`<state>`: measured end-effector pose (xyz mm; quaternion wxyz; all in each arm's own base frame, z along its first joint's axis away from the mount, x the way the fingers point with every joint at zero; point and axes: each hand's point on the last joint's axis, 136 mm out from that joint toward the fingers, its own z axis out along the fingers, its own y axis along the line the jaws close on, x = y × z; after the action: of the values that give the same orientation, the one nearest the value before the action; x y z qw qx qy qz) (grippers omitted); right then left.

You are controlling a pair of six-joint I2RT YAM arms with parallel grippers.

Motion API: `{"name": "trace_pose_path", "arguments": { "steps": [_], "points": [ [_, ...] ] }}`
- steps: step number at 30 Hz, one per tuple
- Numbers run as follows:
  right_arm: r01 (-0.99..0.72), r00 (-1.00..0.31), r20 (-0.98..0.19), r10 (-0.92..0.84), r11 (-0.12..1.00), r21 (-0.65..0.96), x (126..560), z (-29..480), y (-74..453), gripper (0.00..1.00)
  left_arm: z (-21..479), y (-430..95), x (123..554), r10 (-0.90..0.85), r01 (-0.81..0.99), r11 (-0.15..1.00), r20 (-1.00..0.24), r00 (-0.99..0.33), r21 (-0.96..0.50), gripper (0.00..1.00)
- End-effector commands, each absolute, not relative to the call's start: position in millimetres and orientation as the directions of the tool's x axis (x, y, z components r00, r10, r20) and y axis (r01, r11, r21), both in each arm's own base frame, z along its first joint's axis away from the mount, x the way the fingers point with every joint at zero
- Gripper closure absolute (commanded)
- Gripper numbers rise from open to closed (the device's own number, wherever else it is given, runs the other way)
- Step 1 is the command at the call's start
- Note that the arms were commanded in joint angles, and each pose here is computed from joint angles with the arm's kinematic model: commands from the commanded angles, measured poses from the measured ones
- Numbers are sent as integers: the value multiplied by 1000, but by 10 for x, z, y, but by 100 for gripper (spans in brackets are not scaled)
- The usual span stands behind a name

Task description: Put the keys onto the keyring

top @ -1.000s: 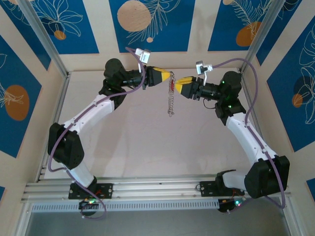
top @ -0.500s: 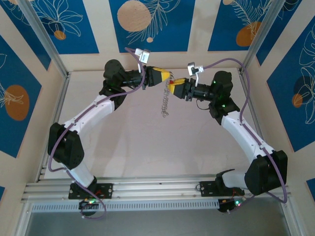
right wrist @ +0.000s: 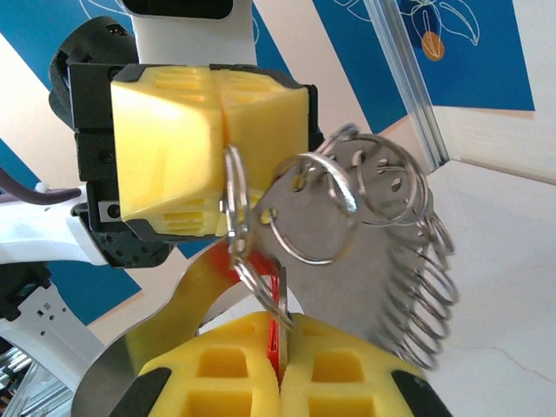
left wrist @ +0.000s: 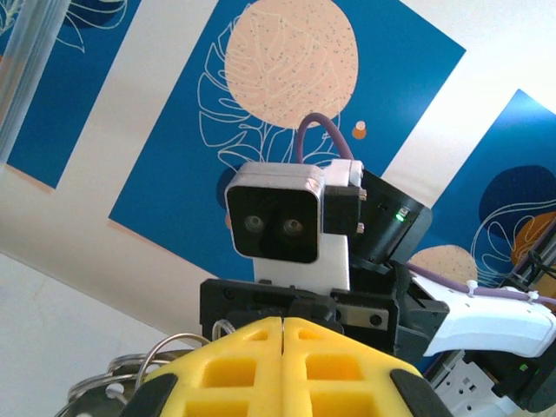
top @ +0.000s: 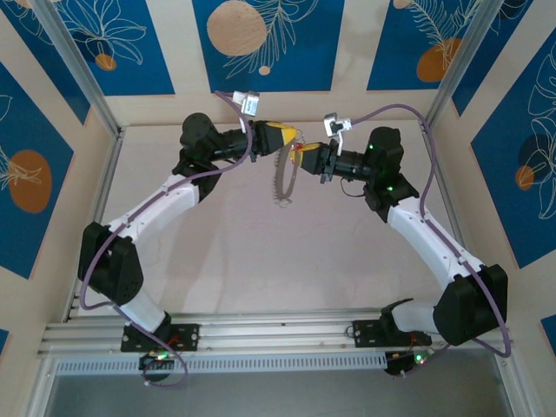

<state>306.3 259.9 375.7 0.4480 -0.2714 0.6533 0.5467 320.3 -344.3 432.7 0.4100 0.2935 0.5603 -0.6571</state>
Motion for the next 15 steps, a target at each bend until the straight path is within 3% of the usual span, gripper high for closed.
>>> {"name": "trace_pose_path", "arguments": {
  "steps": [1, 11, 15],
  "points": [
    [-869, -414, -903, 115, 245, 430, 2963, 3863, 2702, 100, 4611, -3389, 3066, -277, 900, -51, -860, -429, -433, 100],
    [-855, -418, -900, 123, 280, 436, 3007, 3852, 2717, 100, 4555, -3401, 3056, -283, 897, -37, -856, -432, -441, 100],
    [-842, -395, -911, 121, 349, 411, 3006, 3841, 2724, 100, 4536, -3397, 3071, -294, 896, -21, -853, -430, -444, 100]
  ]
}}
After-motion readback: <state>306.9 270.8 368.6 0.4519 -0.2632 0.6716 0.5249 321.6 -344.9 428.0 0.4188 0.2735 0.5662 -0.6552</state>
